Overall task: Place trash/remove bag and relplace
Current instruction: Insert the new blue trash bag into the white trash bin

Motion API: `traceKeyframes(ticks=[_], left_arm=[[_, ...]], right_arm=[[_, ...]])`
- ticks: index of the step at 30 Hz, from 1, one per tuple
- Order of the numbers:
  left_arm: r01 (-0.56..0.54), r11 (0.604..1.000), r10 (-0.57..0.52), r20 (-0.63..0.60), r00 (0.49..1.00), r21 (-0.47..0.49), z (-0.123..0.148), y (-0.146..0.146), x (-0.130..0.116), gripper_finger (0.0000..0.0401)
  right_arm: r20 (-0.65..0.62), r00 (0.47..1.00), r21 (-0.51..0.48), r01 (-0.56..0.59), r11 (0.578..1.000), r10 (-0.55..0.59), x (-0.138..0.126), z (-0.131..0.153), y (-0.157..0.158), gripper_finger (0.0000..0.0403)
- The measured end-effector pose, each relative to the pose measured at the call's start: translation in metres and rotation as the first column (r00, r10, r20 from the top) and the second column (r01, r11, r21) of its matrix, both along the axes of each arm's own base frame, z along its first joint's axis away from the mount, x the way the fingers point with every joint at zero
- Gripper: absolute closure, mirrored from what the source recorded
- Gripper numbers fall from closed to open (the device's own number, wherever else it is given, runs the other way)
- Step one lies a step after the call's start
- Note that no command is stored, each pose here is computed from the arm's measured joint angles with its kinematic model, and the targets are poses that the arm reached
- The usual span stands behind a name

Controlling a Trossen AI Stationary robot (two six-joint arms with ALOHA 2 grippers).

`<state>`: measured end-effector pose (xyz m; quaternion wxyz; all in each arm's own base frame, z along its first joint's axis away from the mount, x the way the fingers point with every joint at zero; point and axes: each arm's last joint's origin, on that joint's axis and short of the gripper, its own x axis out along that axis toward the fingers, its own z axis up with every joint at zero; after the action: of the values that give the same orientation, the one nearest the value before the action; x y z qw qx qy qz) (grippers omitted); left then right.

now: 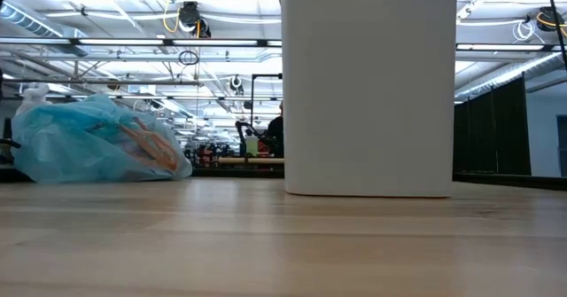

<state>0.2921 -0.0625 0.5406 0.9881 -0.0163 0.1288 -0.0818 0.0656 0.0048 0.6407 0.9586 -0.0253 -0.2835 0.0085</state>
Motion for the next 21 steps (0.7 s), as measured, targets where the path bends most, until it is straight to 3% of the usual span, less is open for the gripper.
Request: traceKeyframes(ticks=[6,10,15,21], left_arm=[[-0.108,0.987,0.081,0.21,0.974,0.118,0.027,-0.004,-0.024,0.0283],[-0.137,0.978,0.08,0.323,0.943,0.156,0.042,-0.003,-0.037,0.0283],[-0.137,0.976,0.077,0.315,0.946,0.171,0.04,-0.004,-0.034,0.0283],[-0.127,0.978,0.087,0.233,0.969,0.166,0.028,-0.007,-0.023,0.0283]], right_arm=[[-0.026,1.0,-0.015,0.006,1.0,-0.006,0.016,-0.001,0.002,0.0403],[0.008,1.0,-0.023,0.012,1.0,-0.012,0.024,0.002,0.002,0.0403],[0.069,0.997,-0.073,0.046,0.996,-0.041,0.03,0.006,0.003,0.0403],[-0.087,0.957,-0.074,0.271,0.96,-0.277,0.046,-0.005,-0.002,0.0403]])
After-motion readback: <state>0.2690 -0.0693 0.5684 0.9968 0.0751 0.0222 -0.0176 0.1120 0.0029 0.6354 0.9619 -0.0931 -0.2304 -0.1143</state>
